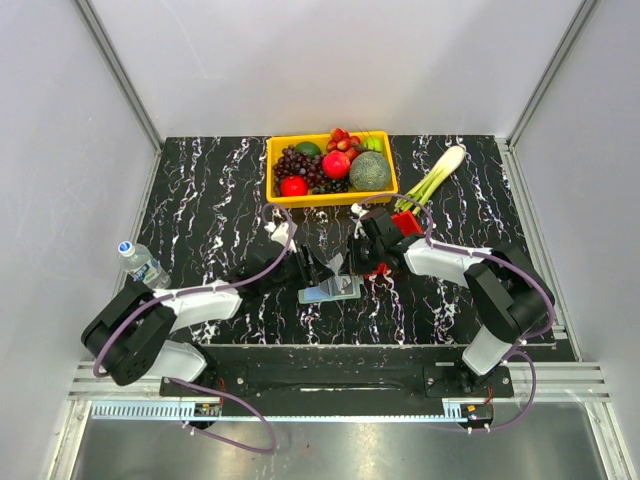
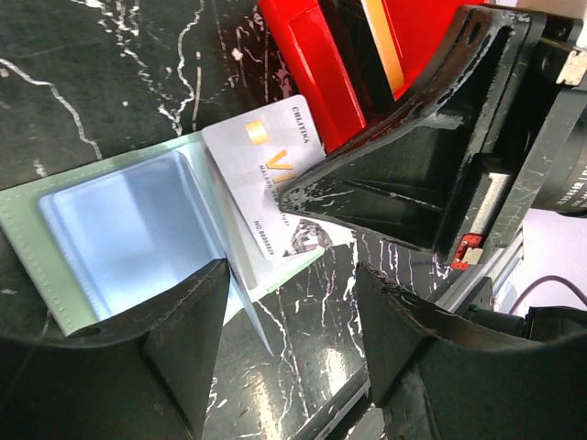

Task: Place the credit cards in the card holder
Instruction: Turn over the card slot in the card holder, then insert the credit card into the card holder.

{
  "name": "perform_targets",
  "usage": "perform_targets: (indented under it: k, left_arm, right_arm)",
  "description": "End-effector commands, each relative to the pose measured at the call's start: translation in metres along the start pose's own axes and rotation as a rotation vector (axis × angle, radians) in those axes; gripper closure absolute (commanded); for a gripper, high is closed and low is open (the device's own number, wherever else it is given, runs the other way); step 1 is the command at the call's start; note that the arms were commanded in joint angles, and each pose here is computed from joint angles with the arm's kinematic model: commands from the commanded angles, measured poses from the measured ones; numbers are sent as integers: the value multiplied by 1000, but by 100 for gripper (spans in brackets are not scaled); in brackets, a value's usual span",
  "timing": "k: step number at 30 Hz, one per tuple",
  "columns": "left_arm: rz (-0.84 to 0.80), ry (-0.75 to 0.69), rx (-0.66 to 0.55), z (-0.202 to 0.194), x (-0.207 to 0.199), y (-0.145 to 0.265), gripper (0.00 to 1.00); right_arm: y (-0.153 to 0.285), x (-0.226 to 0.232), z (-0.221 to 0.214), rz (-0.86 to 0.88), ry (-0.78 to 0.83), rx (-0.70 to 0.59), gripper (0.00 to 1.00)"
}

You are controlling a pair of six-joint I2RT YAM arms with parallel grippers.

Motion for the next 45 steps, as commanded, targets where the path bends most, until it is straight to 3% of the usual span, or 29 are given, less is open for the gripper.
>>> perform_targets:
  k: [1,10,16,21,27,36,45]
  left_arm:
    - [-136,-14,-1,8,-35,-11,39]
    - [-129,-33,42,1,-42,-25,41]
    - [-85,-45,97,-7,-41,-42,45]
    - [-87,-37,31,-4,-40,-26,44]
    - [100,-107,-63,8,-16,-3,40]
    - [227,-98,-59,-4,20,4,39]
    - [254,-87,-49,-8,29,1,44]
  right_arm:
    - [5,-2,5,-52,5,-48,98]
    - [82,3,46,-219,69,-322,96]
    - [102,2,43,-251,39,-382,96]
    - [97,9,38,-182,21,-353,96]
    - [69,27,27,20,-42,-282,97]
    - [30,34,10,196,-123,-207,100]
    - [9,24,-12,199,-159,-153,100]
Point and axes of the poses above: each gripper's point midway between its finger pads, its own y axis back along the fingers, its own x axis along the line the jaws close on, z = x × y, the point moved 5 cm from there along y, back along the fingers, and after that the axes turned 8 degrees about y, right-handed, at the moved point
